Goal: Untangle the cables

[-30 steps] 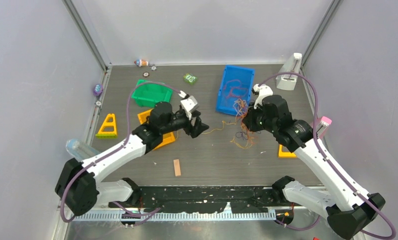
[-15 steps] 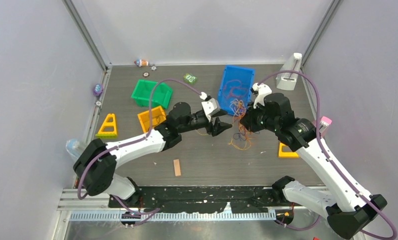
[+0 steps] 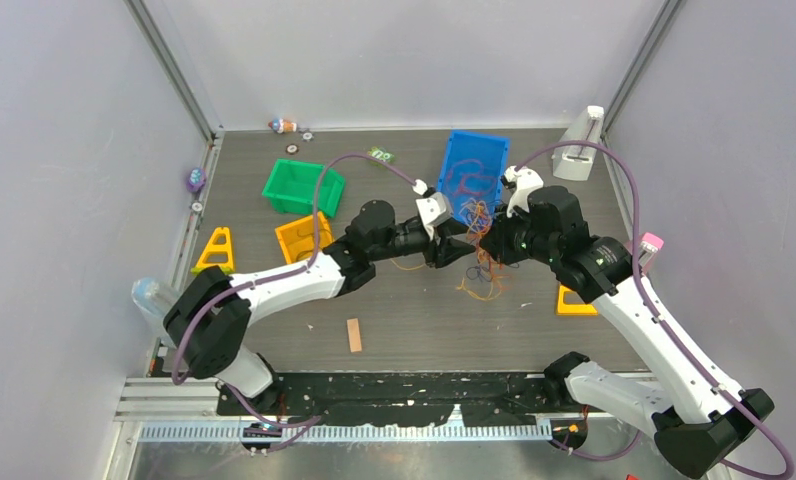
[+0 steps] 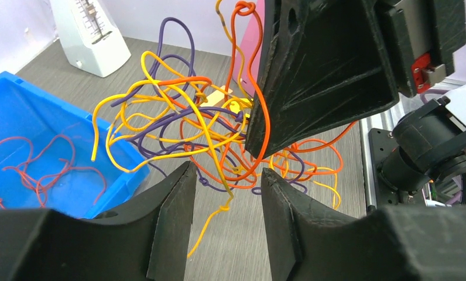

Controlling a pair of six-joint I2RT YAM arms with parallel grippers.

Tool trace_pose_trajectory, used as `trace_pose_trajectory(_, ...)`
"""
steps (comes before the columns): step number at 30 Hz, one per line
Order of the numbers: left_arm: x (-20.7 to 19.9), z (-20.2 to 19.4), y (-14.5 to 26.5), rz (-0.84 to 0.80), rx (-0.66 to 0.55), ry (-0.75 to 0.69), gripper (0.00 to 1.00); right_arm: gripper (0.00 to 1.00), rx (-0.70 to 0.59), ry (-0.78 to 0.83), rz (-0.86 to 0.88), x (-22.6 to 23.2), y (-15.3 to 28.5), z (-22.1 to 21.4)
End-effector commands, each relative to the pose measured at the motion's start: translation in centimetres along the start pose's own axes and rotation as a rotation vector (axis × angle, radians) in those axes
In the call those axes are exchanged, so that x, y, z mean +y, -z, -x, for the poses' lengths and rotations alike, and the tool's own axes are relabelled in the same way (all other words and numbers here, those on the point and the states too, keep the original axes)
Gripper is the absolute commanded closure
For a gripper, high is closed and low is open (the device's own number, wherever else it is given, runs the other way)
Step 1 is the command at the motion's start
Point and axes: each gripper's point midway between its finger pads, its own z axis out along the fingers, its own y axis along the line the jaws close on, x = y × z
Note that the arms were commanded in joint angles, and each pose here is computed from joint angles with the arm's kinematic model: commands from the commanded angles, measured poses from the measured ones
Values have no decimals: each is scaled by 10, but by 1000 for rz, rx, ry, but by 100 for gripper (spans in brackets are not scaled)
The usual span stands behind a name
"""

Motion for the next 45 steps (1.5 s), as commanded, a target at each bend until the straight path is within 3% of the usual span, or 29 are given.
trace_pose_trajectory(1, 3, 17, -8, 4, -42, -27, 53, 95, -81, 10, 18, 6, 8, 20)
trace_pose_trajectory(14, 0, 6, -16, -19, -25, -2, 67, 95, -92, -2, 15, 5, 8, 19)
trace_pose_trajectory(15, 0, 5, -16, -22, -24, 3, 70, 95, -93, -3, 16, 5, 8, 19)
trace_pose_trajectory(18, -1, 5, -16, -26, -16, 2, 99, 95, -91, -6, 14, 4, 8, 17)
trace_pose_trajectory(19, -1, 5, -15, -26, -15, 1, 100, 95, -84, -9, 10, 3, 6, 14)
trace_pose_trajectory(22, 3, 9, -4, 13, -14, -7, 100, 95, -78, -35, -93, -16, 2, 6)
trace_pose_trajectory(25, 30, 4, 19, 142, 37, 15, 100, 95, -60, -89, -301, -56, -4, -16)
trace_pose_trajectory(29, 75, -5, 70, 328, 90, 149, 100, 95, -13, -161, -514, -101, -10, -55)
trace_pose_trajectory(34, 115, -16, 132, 522, 123, 257, 100, 95, 5, -428, -747, -153, -1, -100)
trace_pose_trajectory(38, 121, -38, 146, 595, 240, 310, 100, 95, -44, -542, -742, -162, 2, -107)
trace_pose_trajectory(41, 120, -57, 147, 607, 323, 380, 100, 95, -59, -509, -617, -148, -12, -96)
trace_pose_trajectory(45, 130, -80, 146, 649, 463, 451, 100, 94, 23, -446, -491, -131, -28, -98)
